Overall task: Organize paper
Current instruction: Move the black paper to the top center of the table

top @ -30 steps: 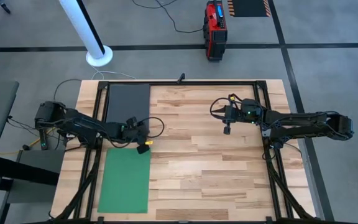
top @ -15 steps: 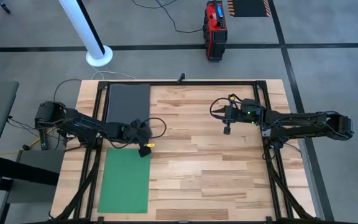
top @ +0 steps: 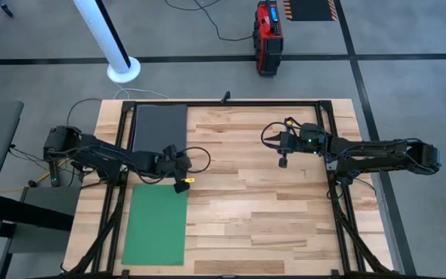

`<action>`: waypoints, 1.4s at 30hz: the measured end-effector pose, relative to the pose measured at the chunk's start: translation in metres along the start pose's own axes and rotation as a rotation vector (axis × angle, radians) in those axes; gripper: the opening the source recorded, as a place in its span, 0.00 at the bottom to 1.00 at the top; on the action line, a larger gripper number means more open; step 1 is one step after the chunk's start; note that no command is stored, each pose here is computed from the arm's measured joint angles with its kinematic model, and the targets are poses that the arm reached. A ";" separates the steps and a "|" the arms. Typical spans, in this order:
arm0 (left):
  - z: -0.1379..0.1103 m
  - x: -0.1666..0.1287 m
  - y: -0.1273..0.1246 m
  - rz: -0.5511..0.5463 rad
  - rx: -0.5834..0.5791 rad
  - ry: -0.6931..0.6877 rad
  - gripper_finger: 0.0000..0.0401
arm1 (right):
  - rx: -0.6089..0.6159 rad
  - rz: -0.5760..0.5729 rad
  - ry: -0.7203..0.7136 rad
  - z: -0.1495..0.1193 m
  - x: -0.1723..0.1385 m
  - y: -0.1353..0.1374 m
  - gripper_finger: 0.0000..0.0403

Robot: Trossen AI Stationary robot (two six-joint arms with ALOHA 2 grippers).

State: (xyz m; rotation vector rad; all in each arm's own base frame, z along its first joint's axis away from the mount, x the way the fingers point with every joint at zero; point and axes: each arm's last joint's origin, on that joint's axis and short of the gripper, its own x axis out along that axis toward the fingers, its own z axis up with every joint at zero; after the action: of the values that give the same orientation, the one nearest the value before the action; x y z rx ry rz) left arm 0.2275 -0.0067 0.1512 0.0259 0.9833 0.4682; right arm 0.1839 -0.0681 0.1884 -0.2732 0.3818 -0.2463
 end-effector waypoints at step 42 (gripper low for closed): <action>0.000 0.022 -0.002 0.200 -0.075 0.095 0.36 | 0.010 0.012 0.034 -0.003 0.000 0.001 0.15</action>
State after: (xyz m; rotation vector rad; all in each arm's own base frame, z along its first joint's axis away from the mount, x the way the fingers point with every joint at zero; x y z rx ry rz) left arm 0.2382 0.0005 0.1334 0.0347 1.0601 0.6947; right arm 0.1828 -0.0677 0.1852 -0.2572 0.4154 -0.2411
